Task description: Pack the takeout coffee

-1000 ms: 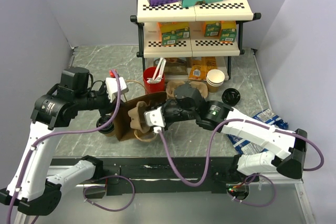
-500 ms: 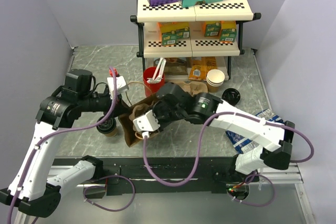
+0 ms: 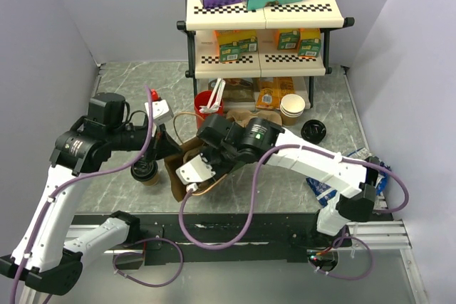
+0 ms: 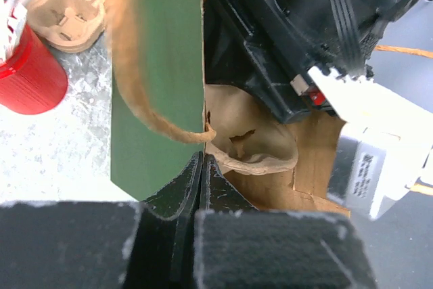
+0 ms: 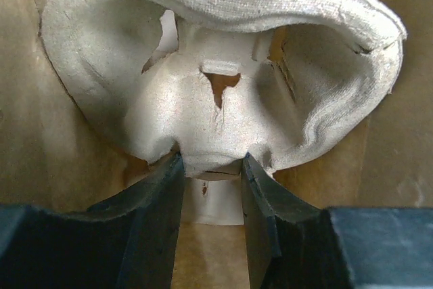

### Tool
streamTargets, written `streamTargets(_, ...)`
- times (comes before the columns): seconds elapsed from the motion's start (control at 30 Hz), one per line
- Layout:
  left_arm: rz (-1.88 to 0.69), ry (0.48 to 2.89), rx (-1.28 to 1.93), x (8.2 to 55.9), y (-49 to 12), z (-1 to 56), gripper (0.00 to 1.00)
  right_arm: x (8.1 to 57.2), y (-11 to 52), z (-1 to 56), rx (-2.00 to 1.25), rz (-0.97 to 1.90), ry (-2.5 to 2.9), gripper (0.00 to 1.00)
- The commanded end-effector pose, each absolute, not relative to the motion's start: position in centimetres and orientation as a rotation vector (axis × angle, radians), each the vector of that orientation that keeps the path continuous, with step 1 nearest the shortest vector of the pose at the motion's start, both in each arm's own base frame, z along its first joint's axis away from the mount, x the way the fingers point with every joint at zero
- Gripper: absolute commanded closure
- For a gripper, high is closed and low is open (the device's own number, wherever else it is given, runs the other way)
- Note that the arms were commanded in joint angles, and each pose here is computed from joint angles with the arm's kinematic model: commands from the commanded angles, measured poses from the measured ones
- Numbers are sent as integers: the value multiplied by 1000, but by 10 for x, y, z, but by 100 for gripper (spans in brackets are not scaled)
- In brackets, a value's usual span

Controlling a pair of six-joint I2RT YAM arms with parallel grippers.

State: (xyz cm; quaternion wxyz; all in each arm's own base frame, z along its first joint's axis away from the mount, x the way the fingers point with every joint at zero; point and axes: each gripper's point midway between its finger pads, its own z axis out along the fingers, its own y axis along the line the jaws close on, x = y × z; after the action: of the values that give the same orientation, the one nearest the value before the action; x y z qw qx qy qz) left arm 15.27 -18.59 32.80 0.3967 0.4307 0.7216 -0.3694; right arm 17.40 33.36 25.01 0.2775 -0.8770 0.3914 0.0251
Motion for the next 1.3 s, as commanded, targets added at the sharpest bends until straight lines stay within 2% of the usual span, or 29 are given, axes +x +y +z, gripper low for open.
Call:
streamTargets(0.0,-1003,1782,1085,146,-193,338,99,177,322,246,-2437,-12,1089,100)
streamTargets(0.27,-1114,1807,1046,144,-201,335,99,177,323,225,-2463,-2,1185,100)
streamTargets(0.47,-1211,1866,990,143,-208,331,99,187,315,210,-2482,-109,1293,100)
streamTargets(1.27,-1292,1936,954,169,-222,322,99,193,277,136,-2546,-182,1572,100)
